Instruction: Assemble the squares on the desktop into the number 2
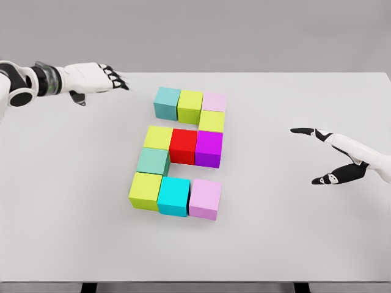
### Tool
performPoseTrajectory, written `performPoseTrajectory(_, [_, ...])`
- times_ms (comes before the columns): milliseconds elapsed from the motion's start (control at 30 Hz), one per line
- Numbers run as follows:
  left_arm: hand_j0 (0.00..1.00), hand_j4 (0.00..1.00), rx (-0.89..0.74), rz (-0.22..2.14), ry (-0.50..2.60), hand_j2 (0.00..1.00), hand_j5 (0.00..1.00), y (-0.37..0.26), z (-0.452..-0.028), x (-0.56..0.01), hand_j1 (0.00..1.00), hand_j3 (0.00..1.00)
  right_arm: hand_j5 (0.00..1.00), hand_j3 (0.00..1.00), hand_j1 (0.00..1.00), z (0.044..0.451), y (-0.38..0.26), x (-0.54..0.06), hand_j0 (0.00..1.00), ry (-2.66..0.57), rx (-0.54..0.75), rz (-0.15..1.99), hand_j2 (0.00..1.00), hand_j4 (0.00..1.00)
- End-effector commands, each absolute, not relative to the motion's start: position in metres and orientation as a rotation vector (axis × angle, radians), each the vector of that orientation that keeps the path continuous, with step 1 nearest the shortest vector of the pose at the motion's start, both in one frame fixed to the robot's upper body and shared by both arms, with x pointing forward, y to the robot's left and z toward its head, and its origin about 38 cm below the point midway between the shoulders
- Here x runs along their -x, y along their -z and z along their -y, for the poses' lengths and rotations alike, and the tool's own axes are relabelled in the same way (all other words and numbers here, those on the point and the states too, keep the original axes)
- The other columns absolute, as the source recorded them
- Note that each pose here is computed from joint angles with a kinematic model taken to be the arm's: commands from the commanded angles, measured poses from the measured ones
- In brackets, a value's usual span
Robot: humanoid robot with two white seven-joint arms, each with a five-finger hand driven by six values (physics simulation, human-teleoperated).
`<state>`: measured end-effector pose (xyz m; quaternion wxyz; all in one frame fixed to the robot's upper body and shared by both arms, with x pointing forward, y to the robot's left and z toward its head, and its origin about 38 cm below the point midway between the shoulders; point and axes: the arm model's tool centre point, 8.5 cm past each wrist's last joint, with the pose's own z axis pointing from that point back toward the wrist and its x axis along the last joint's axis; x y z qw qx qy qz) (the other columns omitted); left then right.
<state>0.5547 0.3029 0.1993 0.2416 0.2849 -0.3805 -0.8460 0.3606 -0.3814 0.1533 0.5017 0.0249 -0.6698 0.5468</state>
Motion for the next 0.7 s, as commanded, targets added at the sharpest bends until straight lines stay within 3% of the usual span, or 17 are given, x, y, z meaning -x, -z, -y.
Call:
performPoseTrajectory(0, [1.00,1.00,-0.802,1.026,2.280,1.00,1.00,-0.205,-0.323,-0.553,1.00,1.00,1.00,1.00,1.00,0.382,-0.154,-0.361,1.00,-1.314,-0.063,1.622,1.00,1.00])
performPoseTrajectory(200, [1.00,1.00,-0.802,1.026,2.280,1.00,1.00,-0.205,-0.323,-0.553,1.00,1.00,1.00,1.00,1.00,0.382,-0.154,-0.361,1.00,-1.314,-0.063,1.622,1.00,1.00])
performPoseTrajectory(233, [1.00,1.00,-0.874,0.946,2.140,1.00,1.00,-0.227,-0.408,-0.535,1.00,1.00,1.00,1.00,1.00,0.363,-0.167,-0.356,1.00,-1.422,-0.074,1.637,1.00,1.00])
performPoseTrajectory(667, [1.00,1.00,-0.860,0.917,2.131,1.00,1.00,-0.218,-0.420,-0.527,1.00,1.00,1.00,1.00,1.00,0.367,-0.171,-0.356,1.00,-1.461,-0.036,1.620,1.00,1.00])
